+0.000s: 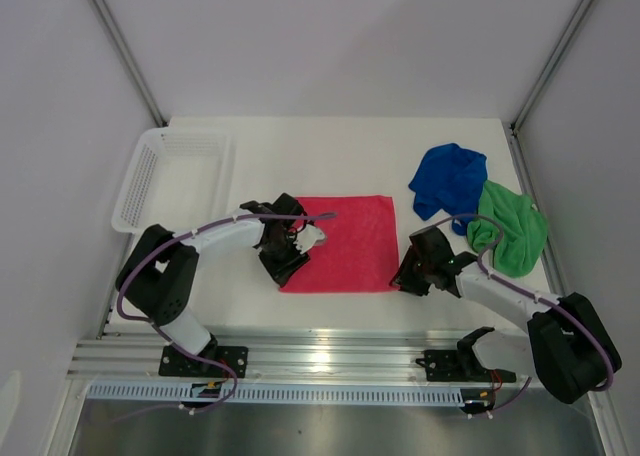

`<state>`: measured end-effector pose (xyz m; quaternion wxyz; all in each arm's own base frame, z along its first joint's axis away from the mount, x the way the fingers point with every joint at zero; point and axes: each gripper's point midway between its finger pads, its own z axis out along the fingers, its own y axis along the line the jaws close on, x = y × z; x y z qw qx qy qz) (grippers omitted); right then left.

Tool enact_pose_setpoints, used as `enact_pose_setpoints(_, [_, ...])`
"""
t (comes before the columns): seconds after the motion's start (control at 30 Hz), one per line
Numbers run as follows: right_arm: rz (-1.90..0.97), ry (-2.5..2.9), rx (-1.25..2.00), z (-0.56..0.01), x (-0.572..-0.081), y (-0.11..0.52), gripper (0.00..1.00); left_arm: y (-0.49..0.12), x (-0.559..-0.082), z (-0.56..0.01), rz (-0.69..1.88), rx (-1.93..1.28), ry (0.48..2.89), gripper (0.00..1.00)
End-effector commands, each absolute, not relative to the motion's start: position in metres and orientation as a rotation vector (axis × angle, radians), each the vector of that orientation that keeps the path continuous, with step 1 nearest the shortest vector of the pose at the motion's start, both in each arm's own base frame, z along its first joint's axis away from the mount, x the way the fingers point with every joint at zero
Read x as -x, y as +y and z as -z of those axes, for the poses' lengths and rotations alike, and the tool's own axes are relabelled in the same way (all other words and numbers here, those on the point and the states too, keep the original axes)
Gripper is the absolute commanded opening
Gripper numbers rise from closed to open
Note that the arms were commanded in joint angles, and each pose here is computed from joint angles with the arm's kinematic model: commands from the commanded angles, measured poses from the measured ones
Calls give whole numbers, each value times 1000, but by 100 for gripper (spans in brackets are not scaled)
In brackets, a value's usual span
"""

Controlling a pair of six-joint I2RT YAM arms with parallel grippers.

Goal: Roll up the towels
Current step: Fold the towel

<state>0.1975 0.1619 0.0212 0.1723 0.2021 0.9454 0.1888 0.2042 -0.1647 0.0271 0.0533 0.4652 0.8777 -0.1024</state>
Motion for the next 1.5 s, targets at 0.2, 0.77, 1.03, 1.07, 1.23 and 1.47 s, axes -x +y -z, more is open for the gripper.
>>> enact_pose_setpoints(0.2, [-483, 2606, -623, -26, -206, 152, 18, -170, -205, -31, 351, -1381, 2656, 50])
enact_pose_setpoints(0.77, [1, 2588, -111, -83, -286, 174, 0, -123, -225, -59, 376, -1087, 2654, 50])
enact_pose_setpoints(1.03, [38, 2481, 466, -105, -300, 305, 0, -101, -230, -59, 346, -977, 2679, 51])
enact_pose_setpoints(1.07, [80, 2483, 565, -90, -298, 317, 0, -99, -232, -60, 344, -964, 2680, 51])
enact_pose_setpoints(1.23, [53, 2369, 814, -94, -280, 382, 0, -87, -236, -61, 331, -901, 2686, 51])
enact_pose_setpoints(1.47, [-36, 2312, 966, -90, -255, 403, 0, -84, -236, -55, 330, -887, 2701, 51])
